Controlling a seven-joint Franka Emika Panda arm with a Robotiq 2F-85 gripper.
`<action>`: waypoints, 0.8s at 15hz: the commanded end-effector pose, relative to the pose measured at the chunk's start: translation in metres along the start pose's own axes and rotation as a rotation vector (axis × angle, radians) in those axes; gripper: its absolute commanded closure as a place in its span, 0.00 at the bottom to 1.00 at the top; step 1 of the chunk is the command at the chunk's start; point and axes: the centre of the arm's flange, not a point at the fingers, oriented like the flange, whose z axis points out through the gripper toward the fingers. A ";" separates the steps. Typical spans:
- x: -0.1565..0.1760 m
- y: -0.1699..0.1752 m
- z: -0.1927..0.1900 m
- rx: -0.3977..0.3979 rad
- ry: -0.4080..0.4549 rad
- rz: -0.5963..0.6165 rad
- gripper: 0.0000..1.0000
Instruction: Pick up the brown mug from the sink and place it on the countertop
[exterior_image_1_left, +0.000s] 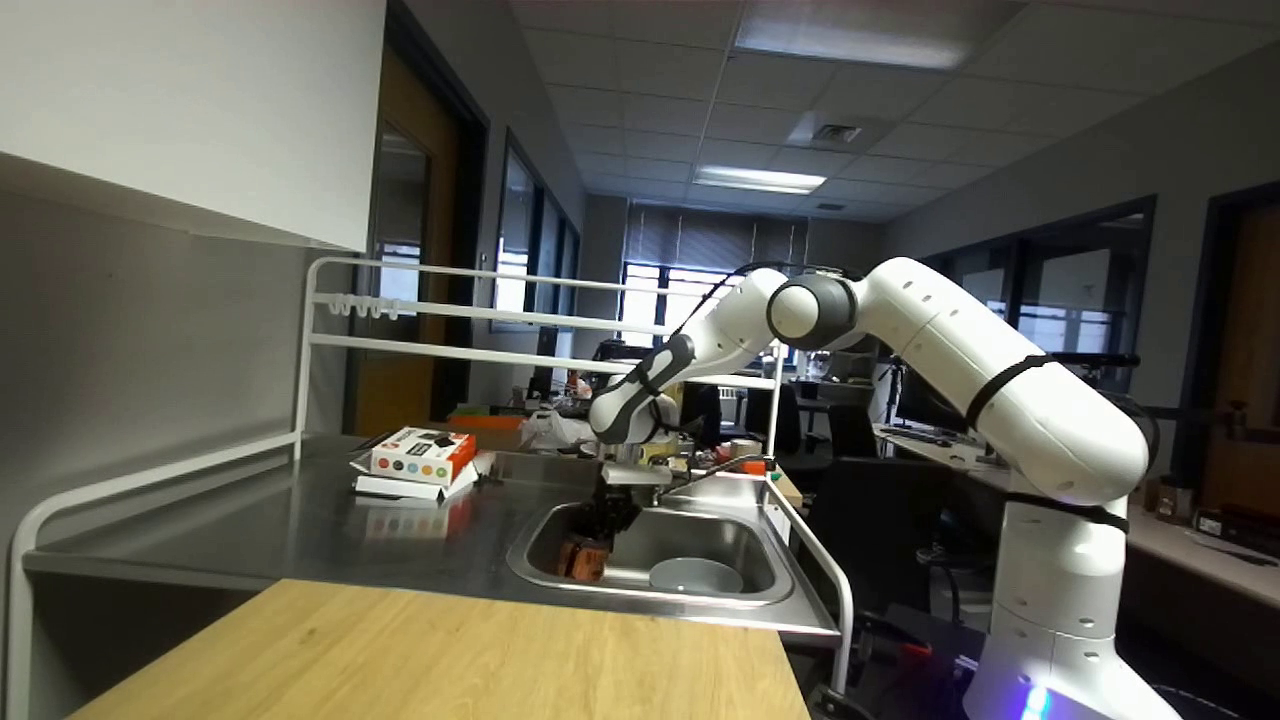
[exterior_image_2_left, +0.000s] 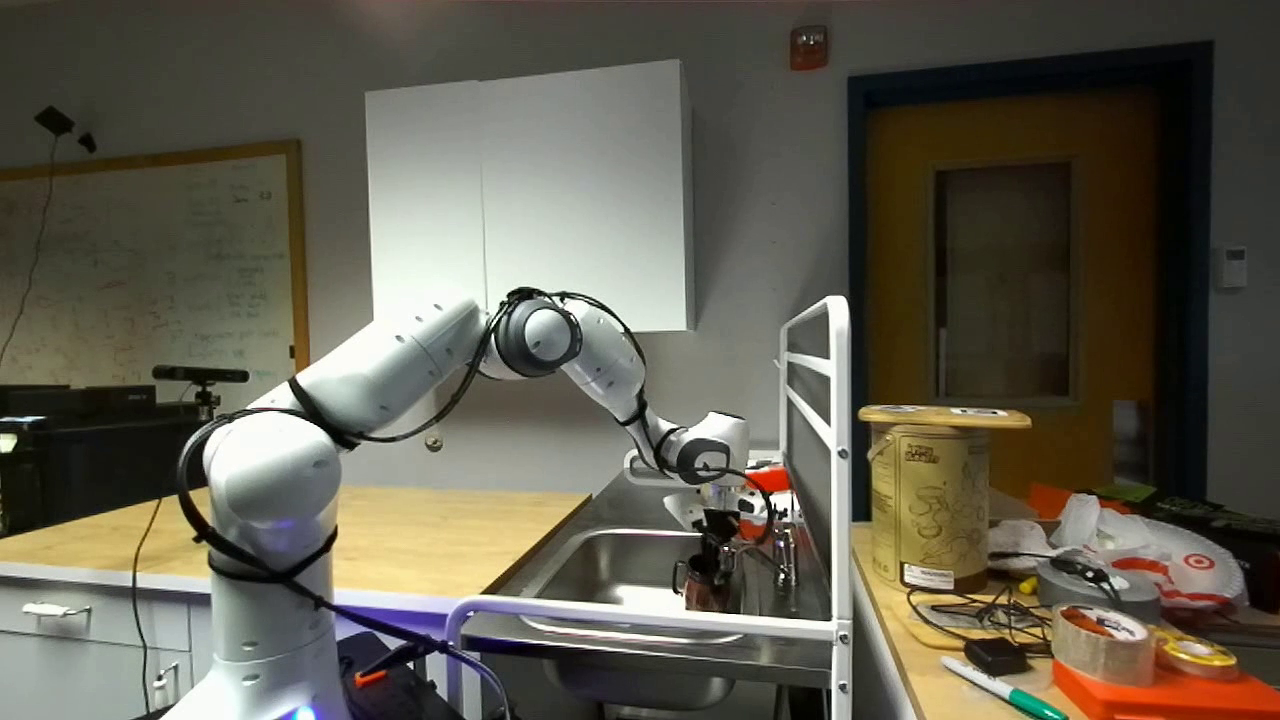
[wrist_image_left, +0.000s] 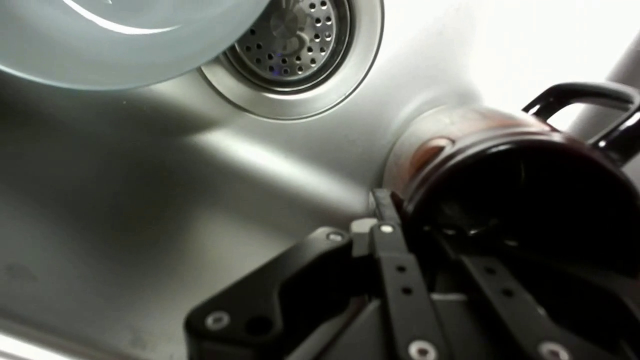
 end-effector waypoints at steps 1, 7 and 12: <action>-0.019 -0.008 -0.043 -0.006 0.021 0.042 0.95; -0.058 -0.008 -0.104 -0.072 0.077 0.131 0.95; -0.102 0.004 -0.138 -0.113 0.076 0.190 0.95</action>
